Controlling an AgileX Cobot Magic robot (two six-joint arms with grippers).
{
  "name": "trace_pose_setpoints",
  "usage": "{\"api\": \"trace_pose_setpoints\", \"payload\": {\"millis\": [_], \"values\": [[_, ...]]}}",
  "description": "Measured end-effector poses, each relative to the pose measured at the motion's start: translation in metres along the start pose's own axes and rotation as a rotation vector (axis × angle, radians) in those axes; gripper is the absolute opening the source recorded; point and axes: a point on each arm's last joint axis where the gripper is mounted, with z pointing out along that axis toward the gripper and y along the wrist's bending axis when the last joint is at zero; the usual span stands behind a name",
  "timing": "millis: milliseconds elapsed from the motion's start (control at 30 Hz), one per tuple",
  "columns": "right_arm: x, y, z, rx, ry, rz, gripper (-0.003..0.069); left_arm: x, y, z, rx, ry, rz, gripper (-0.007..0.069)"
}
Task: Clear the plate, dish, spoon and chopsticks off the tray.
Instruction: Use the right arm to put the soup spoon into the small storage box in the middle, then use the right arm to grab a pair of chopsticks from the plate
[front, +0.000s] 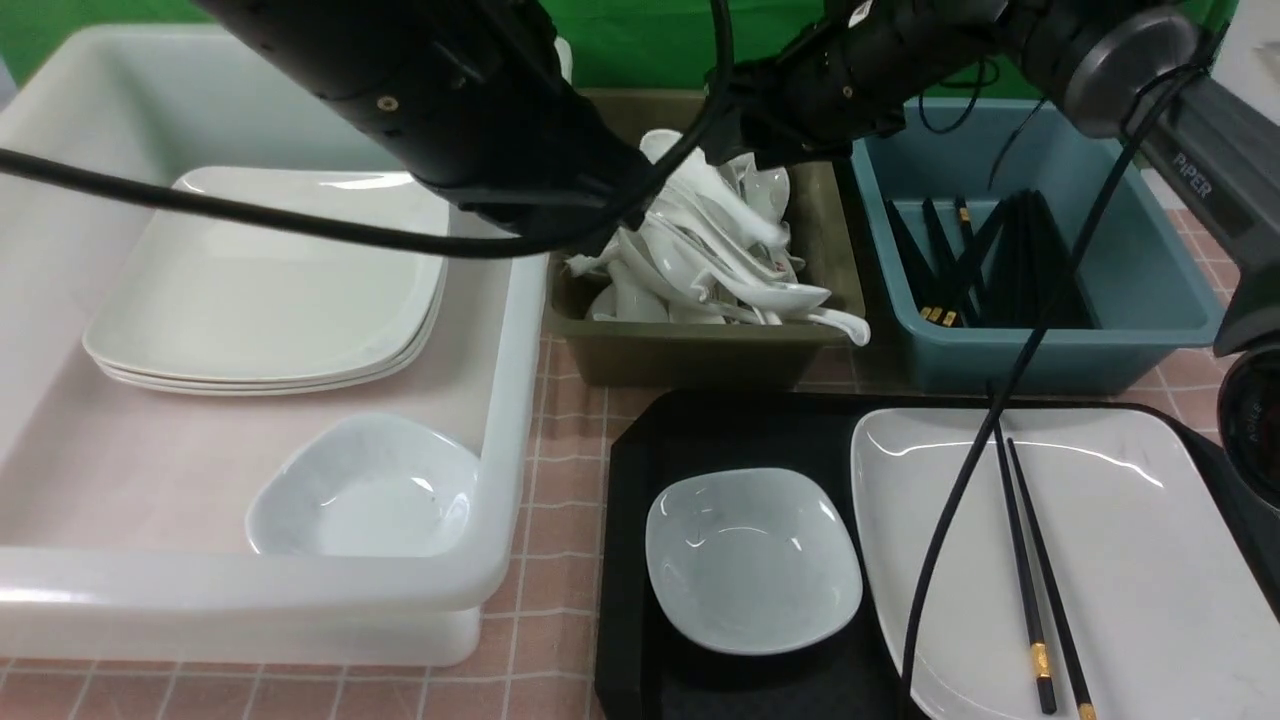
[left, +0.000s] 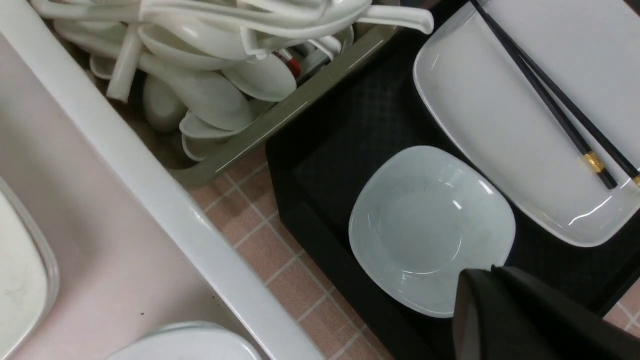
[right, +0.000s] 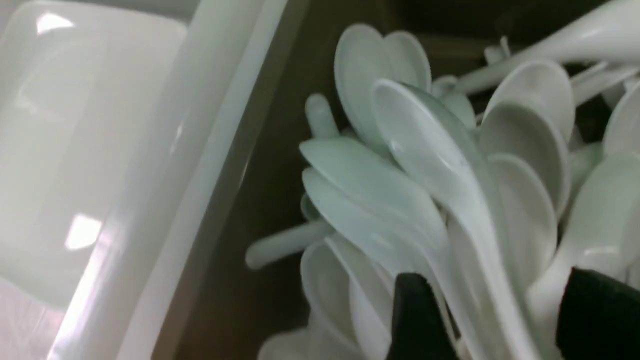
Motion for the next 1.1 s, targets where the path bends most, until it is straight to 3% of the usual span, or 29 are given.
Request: {"api": "trace_pose_setpoints", "payload": {"millis": [100,167,233,267,300,333,433,533,667,767,900,1100], "values": [[0.004,0.006,-0.019,0.001,0.098,-0.039,0.0427,0.0,0.0,0.0,0.003,0.004,-0.002,-0.0003],[0.001,0.013,-0.047,0.025,0.118,-0.089,0.0332,0.0,-0.003,0.0,0.018,0.006,-0.004,-0.0003],[-0.009,0.023,-0.088,0.05,0.039,-0.119,0.0192,0.0,-0.015,0.001,0.04,0.008,0.023,-0.0003],[-0.01,0.024,-0.092,0.051,0.032,-0.122,0.0176,0.0,-0.016,0.001,0.042,0.009,0.028,-0.0003],[-0.013,0.032,-0.12,0.066,-0.013,-0.138,0.0087,0.001,-0.027,0.002,0.048,0.019,0.066,-0.0003],[-0.013,0.036,-0.141,0.077,-0.04,-0.146,0.0048,0.002,-0.034,0.003,0.047,0.028,0.094,-0.0003],[-0.002,0.045,-0.185,0.131,-0.061,-0.164,0.0039,0.006,-0.056,0.005,0.048,0.06,0.157,-0.0003],[0.027,0.04,-0.206,0.225,0.011,-0.162,0.008,0.012,-0.074,0.007,0.06,0.083,0.216,-0.0003],[0.074,0.022,-0.199,0.323,0.176,-0.094,0.02,0.025,-0.088,0.019,0.082,0.118,0.257,-0.0003],[0.138,-0.001,-0.169,0.377,0.403,-0.004,0.039,0.041,-0.1,0.044,0.107,0.109,0.287,-0.0003],[0.189,-0.024,-0.131,0.401,0.503,0.055,0.0555,0.058,-0.114,0.069,0.146,0.035,0.34,-0.0003],[0.219,-0.045,-0.089,0.424,0.515,0.102,0.058,0.078,-0.119,0.091,0.183,-0.005,0.311,-0.0003]]}}
